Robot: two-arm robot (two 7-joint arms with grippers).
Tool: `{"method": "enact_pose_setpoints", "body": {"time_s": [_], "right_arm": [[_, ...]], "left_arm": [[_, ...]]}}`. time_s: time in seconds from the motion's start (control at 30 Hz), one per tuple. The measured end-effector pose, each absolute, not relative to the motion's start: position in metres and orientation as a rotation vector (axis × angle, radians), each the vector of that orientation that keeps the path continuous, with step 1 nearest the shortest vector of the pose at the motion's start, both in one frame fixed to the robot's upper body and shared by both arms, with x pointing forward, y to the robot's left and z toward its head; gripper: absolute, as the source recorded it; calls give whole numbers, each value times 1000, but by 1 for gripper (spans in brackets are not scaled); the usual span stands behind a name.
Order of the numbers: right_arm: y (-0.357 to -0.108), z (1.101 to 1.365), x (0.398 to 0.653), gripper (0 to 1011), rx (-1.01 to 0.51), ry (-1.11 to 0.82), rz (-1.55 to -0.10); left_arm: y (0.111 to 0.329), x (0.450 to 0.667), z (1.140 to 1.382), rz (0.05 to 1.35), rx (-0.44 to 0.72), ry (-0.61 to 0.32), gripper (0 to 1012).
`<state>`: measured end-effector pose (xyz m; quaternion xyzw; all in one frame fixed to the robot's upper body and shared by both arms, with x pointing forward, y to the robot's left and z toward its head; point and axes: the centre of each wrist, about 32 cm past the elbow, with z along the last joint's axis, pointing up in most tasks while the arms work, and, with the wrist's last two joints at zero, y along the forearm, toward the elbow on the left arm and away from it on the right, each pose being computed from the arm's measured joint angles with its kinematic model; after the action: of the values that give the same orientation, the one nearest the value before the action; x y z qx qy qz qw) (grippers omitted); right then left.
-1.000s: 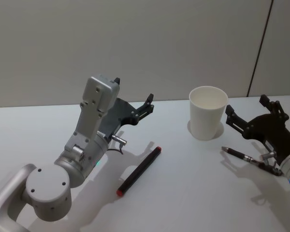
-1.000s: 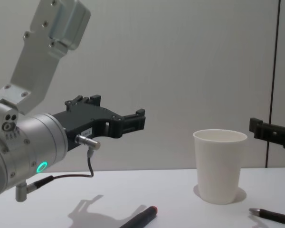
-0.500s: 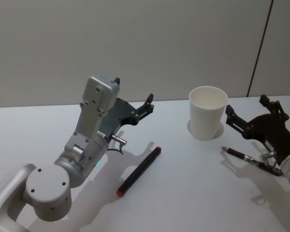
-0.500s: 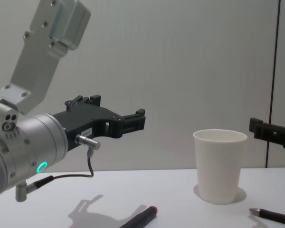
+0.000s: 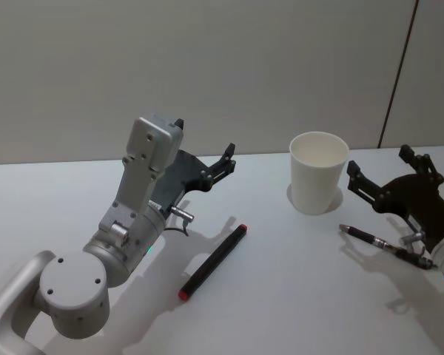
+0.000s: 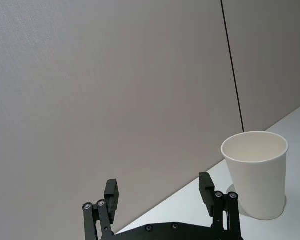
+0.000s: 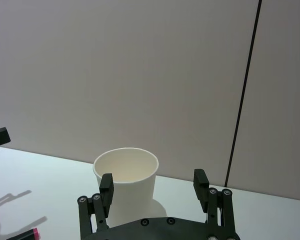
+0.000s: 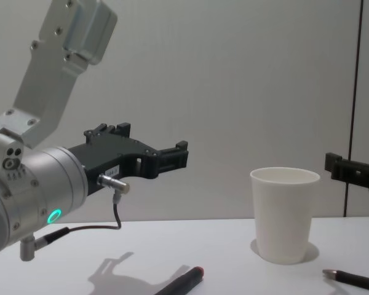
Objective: Place the pen into the pen holder.
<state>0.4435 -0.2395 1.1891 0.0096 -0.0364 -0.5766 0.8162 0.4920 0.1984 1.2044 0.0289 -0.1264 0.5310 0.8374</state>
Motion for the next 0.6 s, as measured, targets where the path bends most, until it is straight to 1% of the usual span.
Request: {"method": "enact_pose_setpoints", "body": {"time_s": [0.6], "right_arm": [[-266, 1189, 435, 1001, -44, -63, -1254]], "left_arm": [[198, 492, 1204, 1124, 61, -268, 1001]]}}
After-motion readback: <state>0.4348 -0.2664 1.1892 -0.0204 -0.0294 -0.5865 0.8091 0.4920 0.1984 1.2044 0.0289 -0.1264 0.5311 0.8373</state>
